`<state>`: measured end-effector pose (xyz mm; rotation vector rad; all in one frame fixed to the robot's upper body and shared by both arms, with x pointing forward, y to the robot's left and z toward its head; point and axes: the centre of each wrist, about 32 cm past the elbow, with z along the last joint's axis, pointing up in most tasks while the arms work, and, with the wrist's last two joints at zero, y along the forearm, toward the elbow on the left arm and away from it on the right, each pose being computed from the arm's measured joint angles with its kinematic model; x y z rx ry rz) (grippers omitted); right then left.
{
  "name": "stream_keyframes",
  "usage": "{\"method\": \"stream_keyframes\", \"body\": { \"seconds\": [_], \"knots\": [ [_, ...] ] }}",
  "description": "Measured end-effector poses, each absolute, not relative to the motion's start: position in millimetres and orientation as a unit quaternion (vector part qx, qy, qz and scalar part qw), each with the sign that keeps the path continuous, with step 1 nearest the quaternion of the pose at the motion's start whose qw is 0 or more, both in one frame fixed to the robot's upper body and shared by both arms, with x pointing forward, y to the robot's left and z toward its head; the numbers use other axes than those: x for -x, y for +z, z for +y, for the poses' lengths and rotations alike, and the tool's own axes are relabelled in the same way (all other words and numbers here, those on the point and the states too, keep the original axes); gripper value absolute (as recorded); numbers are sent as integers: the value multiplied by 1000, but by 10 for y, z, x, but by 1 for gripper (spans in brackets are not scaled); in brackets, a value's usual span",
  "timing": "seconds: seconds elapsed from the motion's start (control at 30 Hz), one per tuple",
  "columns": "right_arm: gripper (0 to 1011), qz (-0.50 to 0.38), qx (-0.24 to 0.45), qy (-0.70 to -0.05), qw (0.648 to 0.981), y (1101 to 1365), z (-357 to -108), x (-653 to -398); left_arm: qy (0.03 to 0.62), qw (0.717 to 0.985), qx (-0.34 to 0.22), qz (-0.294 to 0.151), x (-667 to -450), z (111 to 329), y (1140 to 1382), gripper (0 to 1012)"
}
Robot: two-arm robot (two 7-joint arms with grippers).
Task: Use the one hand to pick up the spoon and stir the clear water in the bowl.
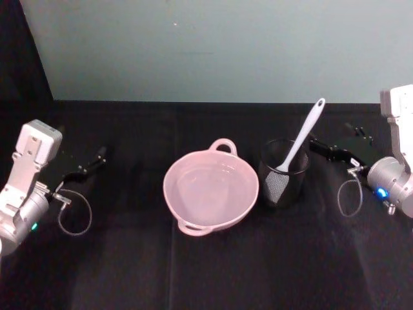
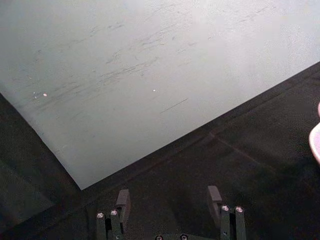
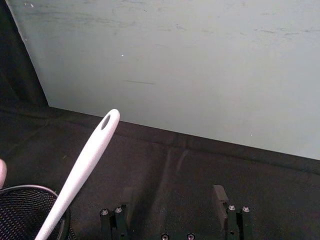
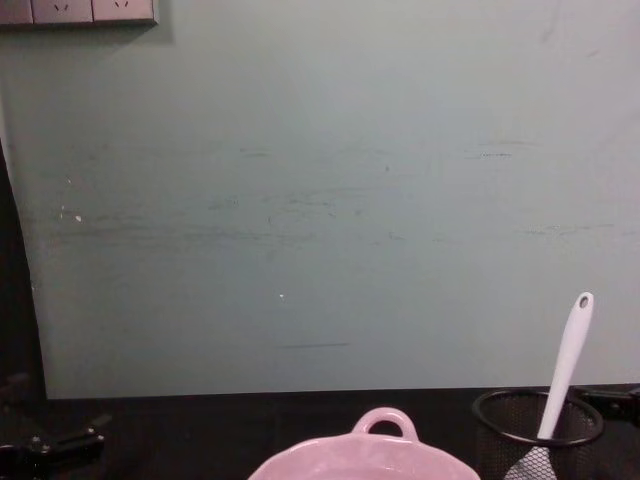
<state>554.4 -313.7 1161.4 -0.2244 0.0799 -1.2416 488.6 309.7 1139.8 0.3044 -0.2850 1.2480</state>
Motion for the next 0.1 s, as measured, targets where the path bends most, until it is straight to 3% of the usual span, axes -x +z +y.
{"method": "stream_keyframes", "body": {
  "seconds": [0.1],
  "knots": [
    [1003,37,105,-580,807,11614,-3137,-5544,580,791,-141,-132,-4886,3097,11398,1011]
  ]
}}
